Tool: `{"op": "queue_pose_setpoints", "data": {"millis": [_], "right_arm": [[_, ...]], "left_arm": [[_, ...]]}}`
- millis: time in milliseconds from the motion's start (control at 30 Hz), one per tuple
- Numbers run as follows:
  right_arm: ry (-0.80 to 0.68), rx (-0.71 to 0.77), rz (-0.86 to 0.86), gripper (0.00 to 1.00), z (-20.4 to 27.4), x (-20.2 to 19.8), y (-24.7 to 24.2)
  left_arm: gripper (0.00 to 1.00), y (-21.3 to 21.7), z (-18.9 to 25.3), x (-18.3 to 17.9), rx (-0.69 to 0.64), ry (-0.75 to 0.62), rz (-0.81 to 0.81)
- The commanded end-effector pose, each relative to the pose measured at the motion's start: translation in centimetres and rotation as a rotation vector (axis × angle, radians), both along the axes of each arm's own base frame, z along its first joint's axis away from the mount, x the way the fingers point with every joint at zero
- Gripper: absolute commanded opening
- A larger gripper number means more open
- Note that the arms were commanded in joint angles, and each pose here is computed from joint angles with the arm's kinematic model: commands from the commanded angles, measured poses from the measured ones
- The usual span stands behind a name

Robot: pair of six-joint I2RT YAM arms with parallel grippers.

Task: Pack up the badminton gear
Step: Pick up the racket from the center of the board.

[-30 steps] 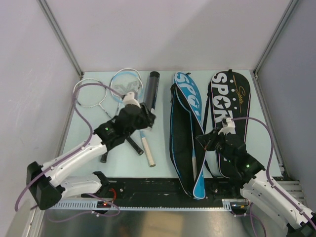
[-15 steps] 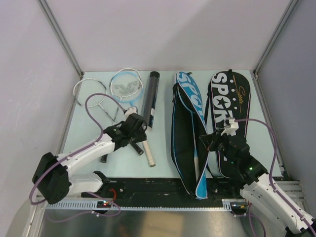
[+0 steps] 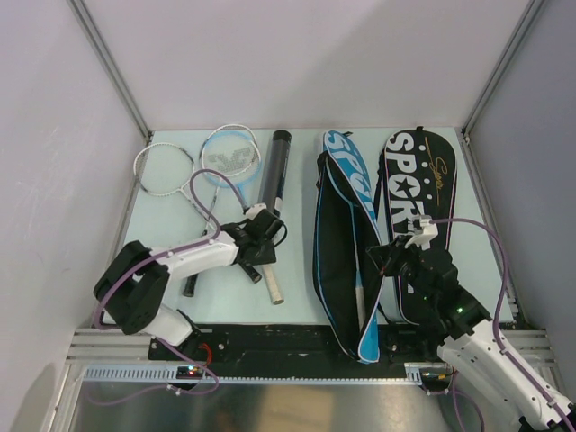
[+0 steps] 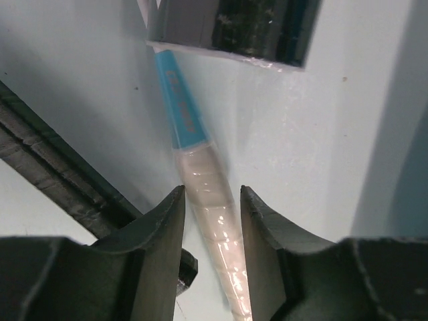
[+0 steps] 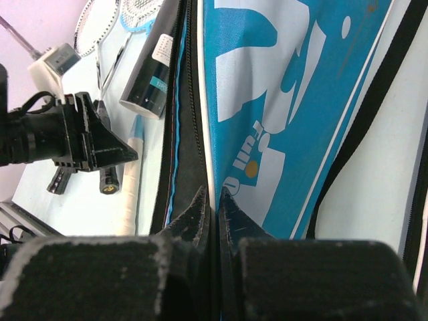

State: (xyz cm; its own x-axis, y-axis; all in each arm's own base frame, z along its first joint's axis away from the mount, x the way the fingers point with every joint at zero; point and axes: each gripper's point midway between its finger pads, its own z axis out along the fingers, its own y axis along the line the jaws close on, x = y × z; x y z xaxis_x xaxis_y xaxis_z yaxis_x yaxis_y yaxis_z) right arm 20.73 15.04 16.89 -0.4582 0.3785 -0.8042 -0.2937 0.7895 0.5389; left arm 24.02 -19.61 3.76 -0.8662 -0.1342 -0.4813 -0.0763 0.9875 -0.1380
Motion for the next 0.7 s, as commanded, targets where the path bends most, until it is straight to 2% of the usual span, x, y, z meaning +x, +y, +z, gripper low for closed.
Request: {"op": "queue_pose_setpoints", "data": {"millis": [0,533,567,667], "right_arm": [[-0.152,0.067,-0.027,0.00,5.4,0.7,-0.3],[-0.169,0.061,-0.039,0.00,6.0,0.7,-0.8],[-0.169,0.061,-0.039,0.00,6.0,0.7,-0.8],[-0.170,0.059,-0.040,0.00,6.0,0.7,-0.8]], "left_arm": [[0.43,-0.5,0.3,1.5,0.010,-0.038,0.028],[0.43,1.1,-2.7,2.0,0.142,-0.002,0.047],[0.42,1.2,-2.9,2.0,0.148,0.003,0.049],[0.29,1.6,-3.1,1.9,0.152,0.007,0.058]]}}
